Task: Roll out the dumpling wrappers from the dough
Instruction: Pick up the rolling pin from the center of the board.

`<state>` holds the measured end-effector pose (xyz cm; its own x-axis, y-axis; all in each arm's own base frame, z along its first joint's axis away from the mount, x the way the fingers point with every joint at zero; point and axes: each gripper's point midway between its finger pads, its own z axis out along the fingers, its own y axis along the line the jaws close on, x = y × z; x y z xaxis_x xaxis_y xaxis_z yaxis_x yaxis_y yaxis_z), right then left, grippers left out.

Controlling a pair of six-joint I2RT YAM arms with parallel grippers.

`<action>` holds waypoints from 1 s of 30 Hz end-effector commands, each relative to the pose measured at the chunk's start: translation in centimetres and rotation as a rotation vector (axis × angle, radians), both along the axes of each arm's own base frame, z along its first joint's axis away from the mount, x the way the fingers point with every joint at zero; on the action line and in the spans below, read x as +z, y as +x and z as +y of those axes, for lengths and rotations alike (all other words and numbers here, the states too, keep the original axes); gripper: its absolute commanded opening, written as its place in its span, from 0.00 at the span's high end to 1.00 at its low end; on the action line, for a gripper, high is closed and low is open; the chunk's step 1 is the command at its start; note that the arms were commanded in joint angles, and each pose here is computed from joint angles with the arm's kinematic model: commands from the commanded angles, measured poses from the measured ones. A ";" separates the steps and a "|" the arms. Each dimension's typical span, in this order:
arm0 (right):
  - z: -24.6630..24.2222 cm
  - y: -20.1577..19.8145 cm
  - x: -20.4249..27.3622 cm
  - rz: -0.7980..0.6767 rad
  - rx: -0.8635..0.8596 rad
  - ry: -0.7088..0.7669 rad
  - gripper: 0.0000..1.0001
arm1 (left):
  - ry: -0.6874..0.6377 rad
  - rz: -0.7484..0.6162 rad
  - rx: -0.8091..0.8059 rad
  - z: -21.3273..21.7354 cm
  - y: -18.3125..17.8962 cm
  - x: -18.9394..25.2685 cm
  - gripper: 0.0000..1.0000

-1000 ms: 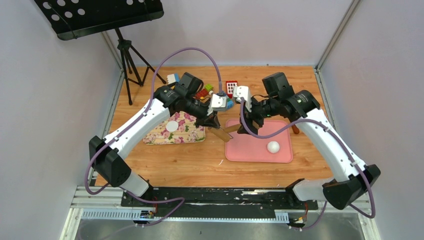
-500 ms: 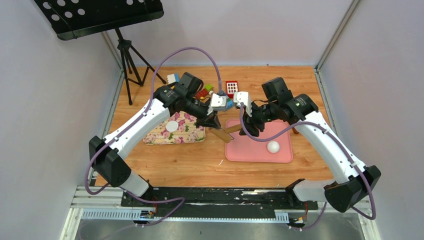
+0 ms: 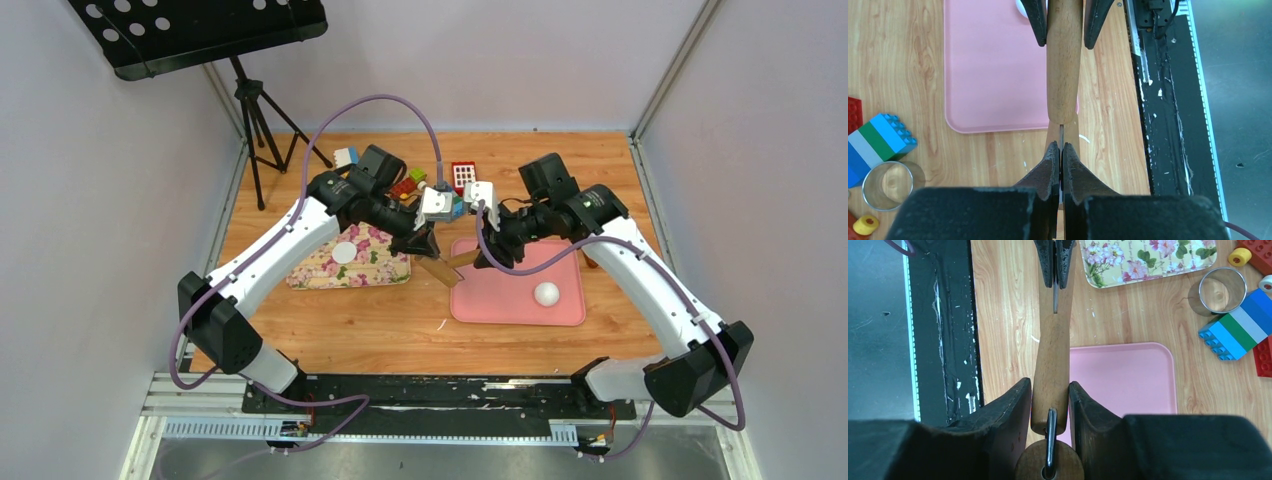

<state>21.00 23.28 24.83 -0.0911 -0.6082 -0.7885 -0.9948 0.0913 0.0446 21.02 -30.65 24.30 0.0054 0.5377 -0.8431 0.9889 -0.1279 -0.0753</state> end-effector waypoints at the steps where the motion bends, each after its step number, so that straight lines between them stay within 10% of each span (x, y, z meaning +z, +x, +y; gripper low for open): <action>1: 1.2 0.1 0.6 0.002 0.038 0.060 0.79 | -0.123 -0.068 -0.045 -0.8 -0.8 4.2 1.00; 18: 1.4 -0.8 2.5 0.044 0.065 0.156 0.64 | -0.139 -0.078 -0.021 -0.5 -0.3 4.3 1.00; 23: 1.8 -1.0 2.9 0.082 0.075 0.183 0.99 | -0.151 -0.073 -0.016 -0.7 -0.2 4.6 1.00; 30: 1.5 0.3 2.9 0.073 0.007 0.162 1.00 | -0.155 -0.070 -0.001 -0.8 0.0 4.7 1.00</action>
